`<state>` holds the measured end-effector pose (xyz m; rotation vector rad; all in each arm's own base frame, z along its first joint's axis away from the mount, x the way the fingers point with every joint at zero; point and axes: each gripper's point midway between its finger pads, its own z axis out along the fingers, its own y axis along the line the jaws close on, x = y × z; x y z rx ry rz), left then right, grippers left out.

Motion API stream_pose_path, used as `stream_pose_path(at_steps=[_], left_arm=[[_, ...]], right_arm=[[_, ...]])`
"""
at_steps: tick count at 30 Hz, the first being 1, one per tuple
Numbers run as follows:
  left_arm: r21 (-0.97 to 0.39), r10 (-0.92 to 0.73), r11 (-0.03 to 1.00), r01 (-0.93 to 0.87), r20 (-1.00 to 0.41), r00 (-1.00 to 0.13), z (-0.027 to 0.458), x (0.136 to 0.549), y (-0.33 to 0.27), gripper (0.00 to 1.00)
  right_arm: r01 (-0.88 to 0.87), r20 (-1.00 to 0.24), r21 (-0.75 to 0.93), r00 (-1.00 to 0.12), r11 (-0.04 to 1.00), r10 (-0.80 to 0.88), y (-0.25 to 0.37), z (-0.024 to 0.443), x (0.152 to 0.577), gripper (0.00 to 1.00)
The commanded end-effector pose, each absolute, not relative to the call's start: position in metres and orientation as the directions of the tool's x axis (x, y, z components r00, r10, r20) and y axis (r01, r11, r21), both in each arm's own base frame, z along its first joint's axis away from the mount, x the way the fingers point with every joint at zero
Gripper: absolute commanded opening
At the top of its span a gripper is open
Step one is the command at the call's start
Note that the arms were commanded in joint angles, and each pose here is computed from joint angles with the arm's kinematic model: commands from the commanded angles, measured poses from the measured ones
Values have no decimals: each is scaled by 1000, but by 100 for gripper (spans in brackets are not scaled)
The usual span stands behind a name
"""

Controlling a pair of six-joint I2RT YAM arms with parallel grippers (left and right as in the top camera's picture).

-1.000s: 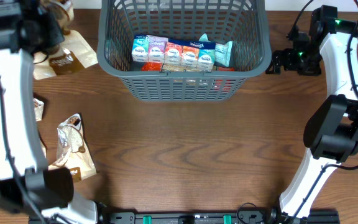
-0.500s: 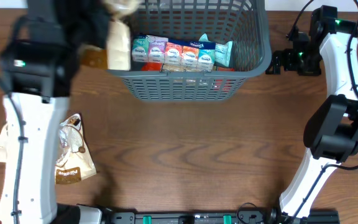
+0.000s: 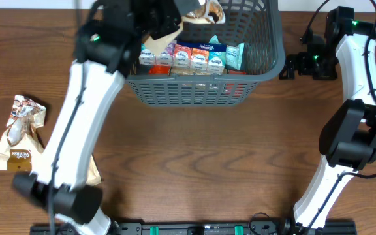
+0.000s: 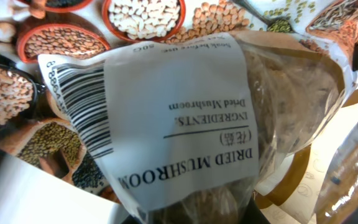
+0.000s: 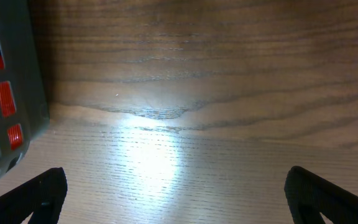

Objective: Pack container
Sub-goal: 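Carry the mushroom pouch over and release it into the basket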

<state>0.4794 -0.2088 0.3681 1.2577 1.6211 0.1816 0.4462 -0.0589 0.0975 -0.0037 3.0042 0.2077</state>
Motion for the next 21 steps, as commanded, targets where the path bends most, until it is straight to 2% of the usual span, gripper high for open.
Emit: stream_pose_path(at_steps=[1,6,8,11,16,21], left_arm=[[607,812,384,695,-581,59,318,500,-220,6],[546,830,370,752,-558,-3,267,513,-225,6],[521,829,379,765,-559,-30,255,515,-226,25],[489,833,381,784,-550,-61,243,512,-224,44],[478,834,381,791,-546,-72,251,500,-220,50],[485,774,484,728,-626,-97,316,474,-206,50]], right_arm=[[-37,-119,135,-993,990,-20,-54,93,445,99],[-43,-120,134,-992,990,-27,-54,93,445,99],[-43,-120,134,-992,990,-27,-54,93,445,99],[-47,-122,133,-992,990,-31,-54,93,446,99],[-59,-126,130,-991,990,-43,-55,93,446,99],[-57,-131,129,-991,990,-40,-56,93,447,99]])
